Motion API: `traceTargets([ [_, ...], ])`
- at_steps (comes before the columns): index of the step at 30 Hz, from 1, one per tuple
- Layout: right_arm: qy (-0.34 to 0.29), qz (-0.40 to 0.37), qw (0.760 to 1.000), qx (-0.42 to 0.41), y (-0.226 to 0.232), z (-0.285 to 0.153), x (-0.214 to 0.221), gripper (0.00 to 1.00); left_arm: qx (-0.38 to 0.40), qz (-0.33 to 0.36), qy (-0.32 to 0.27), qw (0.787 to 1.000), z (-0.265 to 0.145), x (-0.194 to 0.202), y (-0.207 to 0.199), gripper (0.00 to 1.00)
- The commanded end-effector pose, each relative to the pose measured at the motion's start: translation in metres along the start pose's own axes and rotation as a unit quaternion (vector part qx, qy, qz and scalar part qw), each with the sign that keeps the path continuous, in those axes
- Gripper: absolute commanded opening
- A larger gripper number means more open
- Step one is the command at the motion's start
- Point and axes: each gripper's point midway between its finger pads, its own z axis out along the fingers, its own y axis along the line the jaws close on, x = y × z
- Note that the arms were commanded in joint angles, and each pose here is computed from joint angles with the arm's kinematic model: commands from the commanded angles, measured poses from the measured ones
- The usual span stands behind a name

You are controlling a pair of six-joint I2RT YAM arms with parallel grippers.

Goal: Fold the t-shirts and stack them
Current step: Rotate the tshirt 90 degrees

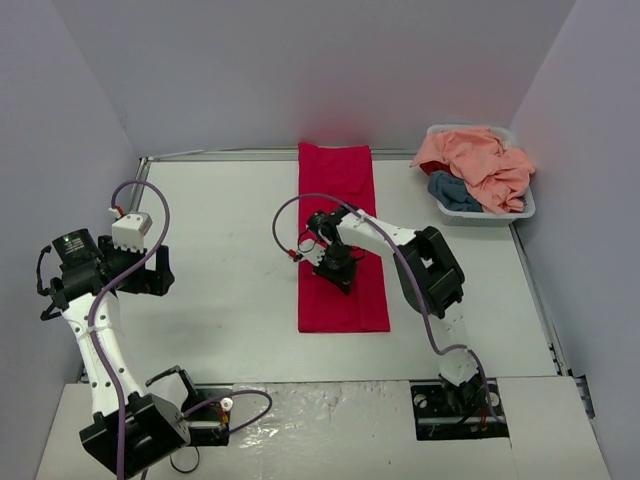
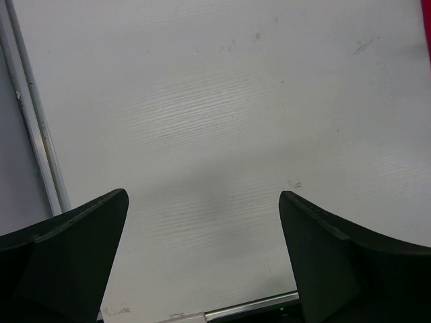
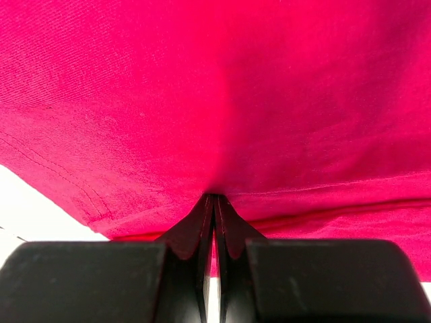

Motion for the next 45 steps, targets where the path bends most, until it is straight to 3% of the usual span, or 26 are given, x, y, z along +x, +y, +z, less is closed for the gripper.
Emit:
traceTargets([
  [1, 0.017, 0.007, 1.000, -0.014, -0.004, 0.010, 0.005, 0.00, 0.005, 0.007, -0.008, 1.000, -0.005, -0.005, -0.003, 0.94],
  [25, -0.010, 0.033, 0.999, 0.025, -0.072, 0.010, -0.019, 0.00, 0.002, 0.000, 0.002, 1.000, -0.002, -0.002, 0.001, 0.94],
  [36, -0.006, 0.026, 0.999, -0.018, -0.036, -0.005, 0.001, 0.00, 0.006, 0.005, -0.003, 1.000, -0.003, -0.003, -0.001, 0.94],
  [42, -0.029, 0.007, 0.998, -0.053, -0.006, -0.046, 0.007, 0.00, 0.008, 0.010, -0.008, 1.000, -0.005, -0.004, -0.004, 0.94],
  [45, -0.052, 0.004, 0.998, -0.025, -0.011, -0.068, 0.001, 0.00, 0.010, 0.011, -0.008, 1.000, -0.005, -0.004, -0.005, 0.94],
])
